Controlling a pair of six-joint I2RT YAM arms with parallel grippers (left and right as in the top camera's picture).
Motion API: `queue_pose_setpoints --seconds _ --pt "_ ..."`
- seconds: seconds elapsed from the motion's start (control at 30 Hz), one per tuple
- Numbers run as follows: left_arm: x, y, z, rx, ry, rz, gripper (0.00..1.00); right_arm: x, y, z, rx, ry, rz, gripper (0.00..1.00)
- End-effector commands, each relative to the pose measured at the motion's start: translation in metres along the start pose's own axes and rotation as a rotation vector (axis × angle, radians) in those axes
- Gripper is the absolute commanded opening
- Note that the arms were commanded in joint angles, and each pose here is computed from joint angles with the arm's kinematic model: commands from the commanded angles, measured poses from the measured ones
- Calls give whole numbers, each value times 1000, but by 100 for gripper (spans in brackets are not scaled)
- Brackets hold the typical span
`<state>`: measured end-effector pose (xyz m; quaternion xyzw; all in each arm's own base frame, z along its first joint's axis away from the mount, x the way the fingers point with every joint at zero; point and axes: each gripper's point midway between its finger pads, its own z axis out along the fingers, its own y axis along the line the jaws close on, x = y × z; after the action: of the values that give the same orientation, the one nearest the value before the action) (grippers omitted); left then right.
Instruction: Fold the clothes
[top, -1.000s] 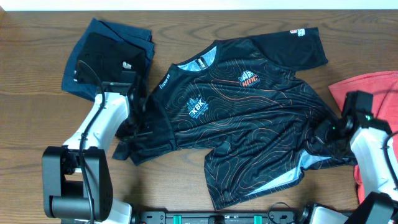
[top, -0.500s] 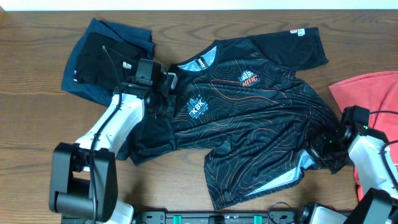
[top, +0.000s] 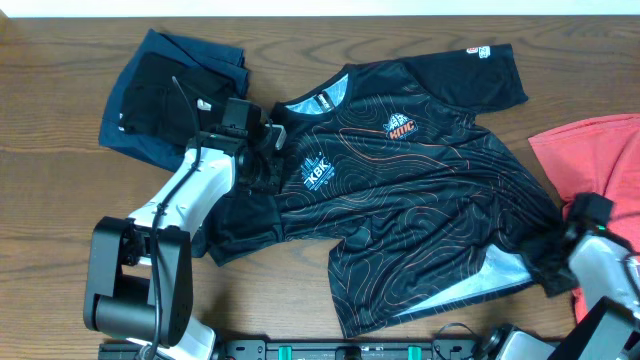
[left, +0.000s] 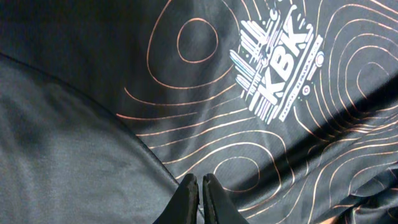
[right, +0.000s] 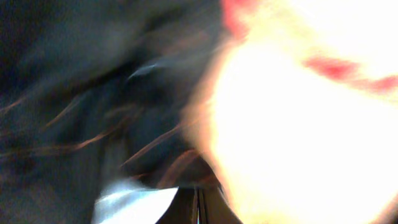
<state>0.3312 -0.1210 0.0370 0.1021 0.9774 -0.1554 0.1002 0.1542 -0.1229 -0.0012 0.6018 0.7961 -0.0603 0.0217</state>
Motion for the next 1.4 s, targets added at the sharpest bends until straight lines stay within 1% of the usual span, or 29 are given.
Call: queue_pose_setpoints --seconds 0.0,0.1,0.13,0.17,0.2,0.27,0.33,0.47,0.57,0.7,0.8,0.87,0.97,1.03,1.1,1.17,1.27,1.37 --pt "2 0 2 4 11 12 8 -65 -13 -32 57 -175 120 1" --pt "2 0 2 5 11 12 10 -95 -11 -61 20 -215 146 1" --pt "2 0 2 5 10 13 9 -98 -5 -69 -15 -207 128 1" --pt "2 0 2 5 10 13 10 -98 5 -75 -64 -189 87 1" --pt "2 0 2 5 10 13 11 -94 20 -80 -132 -156 19 2" --pt "2 0 2 5 9 13 11 -76 44 -86 -251 -74 -89 8" --pt "2 0 2 5 9 13 11 -50 57 -87 -321 21 -152 9" --pt "2 0 2 5 10 12 11 10 67 -75 -351 192 -300 12" --pt "3 0 2 5 12 11 11 51 75 -62 -379 276 -400 12" --pt "4 0 2 5 19 9 11 96 89 -40 -437 313 -544 1" --pt "5 0 2 5 23 8 11 116 88 -20 -432 308 -563 1" --pt "6 0 2 5 25 7 11 121 82 -4 -393 280 -528 1" --pt "6 0 2 5 25 7 11 103 52 22 -218 168 -393 1" --pt "6 0 2 5 26 7 11 79 27 31 -77 60 -301 1" --pt "7 1 2 4 30 6 11 54 10 30 22 -28 -236 1" --pt "9 1 2 4 36 5 12 33 1 22 74 -73 -179 1" --pt "9 1 2 4 36 4 11 0 -1 1 103 -120 -91 1" --pt "9 0 2 4 36 5 12 -38 5 -25 85 -179 -35 1"
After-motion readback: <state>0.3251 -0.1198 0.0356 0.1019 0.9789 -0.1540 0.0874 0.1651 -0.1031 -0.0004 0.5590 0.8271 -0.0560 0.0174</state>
